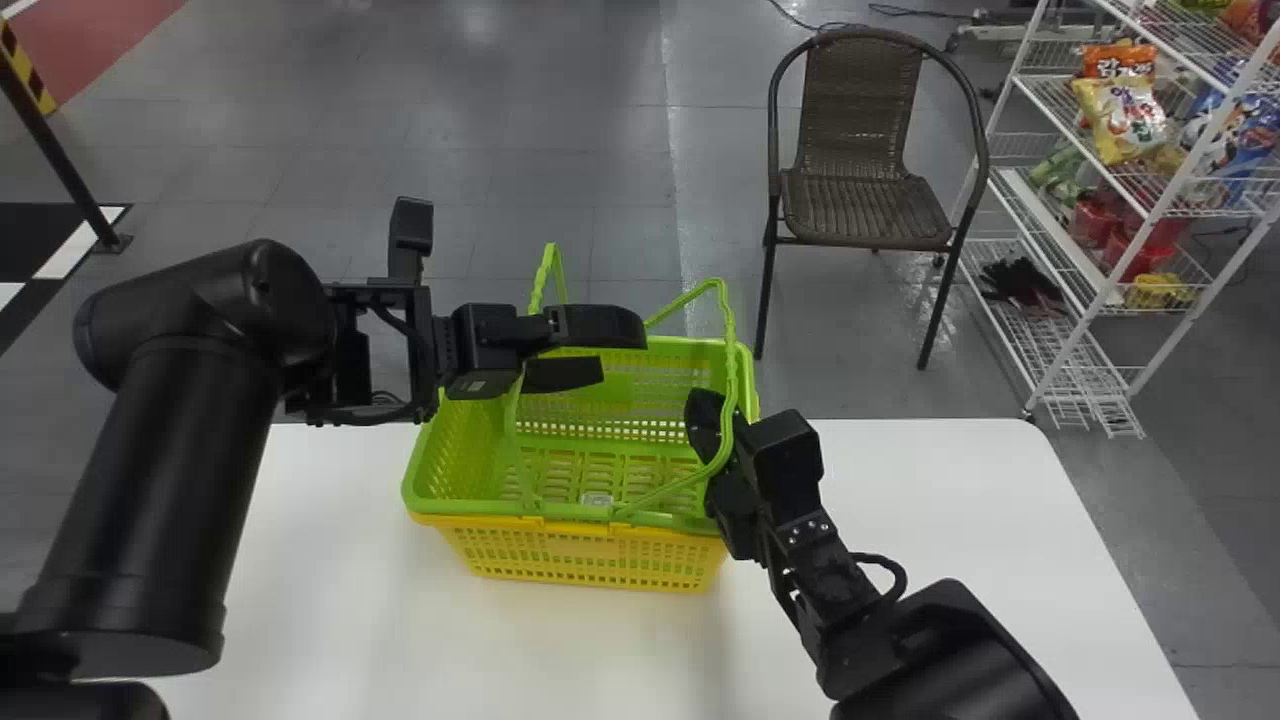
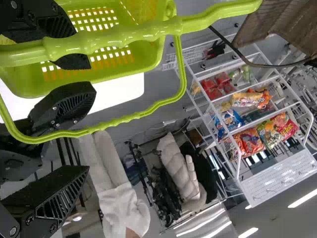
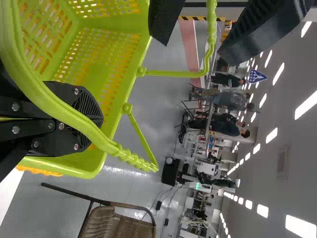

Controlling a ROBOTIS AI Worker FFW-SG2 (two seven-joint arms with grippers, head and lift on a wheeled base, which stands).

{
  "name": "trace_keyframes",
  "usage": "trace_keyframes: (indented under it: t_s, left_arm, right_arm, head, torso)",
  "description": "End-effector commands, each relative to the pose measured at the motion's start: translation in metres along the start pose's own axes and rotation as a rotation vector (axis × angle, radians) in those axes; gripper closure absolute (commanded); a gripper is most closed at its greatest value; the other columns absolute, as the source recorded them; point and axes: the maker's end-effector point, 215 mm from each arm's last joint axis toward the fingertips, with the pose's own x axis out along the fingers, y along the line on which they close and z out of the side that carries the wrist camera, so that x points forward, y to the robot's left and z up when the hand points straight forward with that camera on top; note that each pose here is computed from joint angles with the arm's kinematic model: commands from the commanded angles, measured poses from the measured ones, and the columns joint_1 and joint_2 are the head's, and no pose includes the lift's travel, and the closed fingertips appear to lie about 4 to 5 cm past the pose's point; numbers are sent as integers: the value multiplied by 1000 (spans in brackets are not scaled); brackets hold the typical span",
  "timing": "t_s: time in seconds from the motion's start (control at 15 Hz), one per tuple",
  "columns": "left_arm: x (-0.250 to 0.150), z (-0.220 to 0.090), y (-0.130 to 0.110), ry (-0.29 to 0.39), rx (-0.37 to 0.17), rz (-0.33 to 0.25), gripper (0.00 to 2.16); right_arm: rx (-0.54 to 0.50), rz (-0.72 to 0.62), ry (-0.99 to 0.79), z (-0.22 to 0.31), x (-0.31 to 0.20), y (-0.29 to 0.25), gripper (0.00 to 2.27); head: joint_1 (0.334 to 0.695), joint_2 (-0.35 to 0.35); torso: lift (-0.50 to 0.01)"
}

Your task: Grasp handle with right gripper to insert into left gripper then lift and swing left to center

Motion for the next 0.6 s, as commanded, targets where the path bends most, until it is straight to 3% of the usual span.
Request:
trace_keyframes:
  t_s: [0.0, 0.53]
  left_arm:
    - [1, 0, 0, 0, 0, 0, 90]
    - [5, 4, -2, -16, 18, -5, 90]
  right_arm:
    - [5, 14, -9, 8, 3, 11, 2121]
    - [-13, 70, -29, 27, 9, 53, 2121]
  head:
    - [695, 1]
    - [695, 41]
  torso:
    - [0]
    - [0]
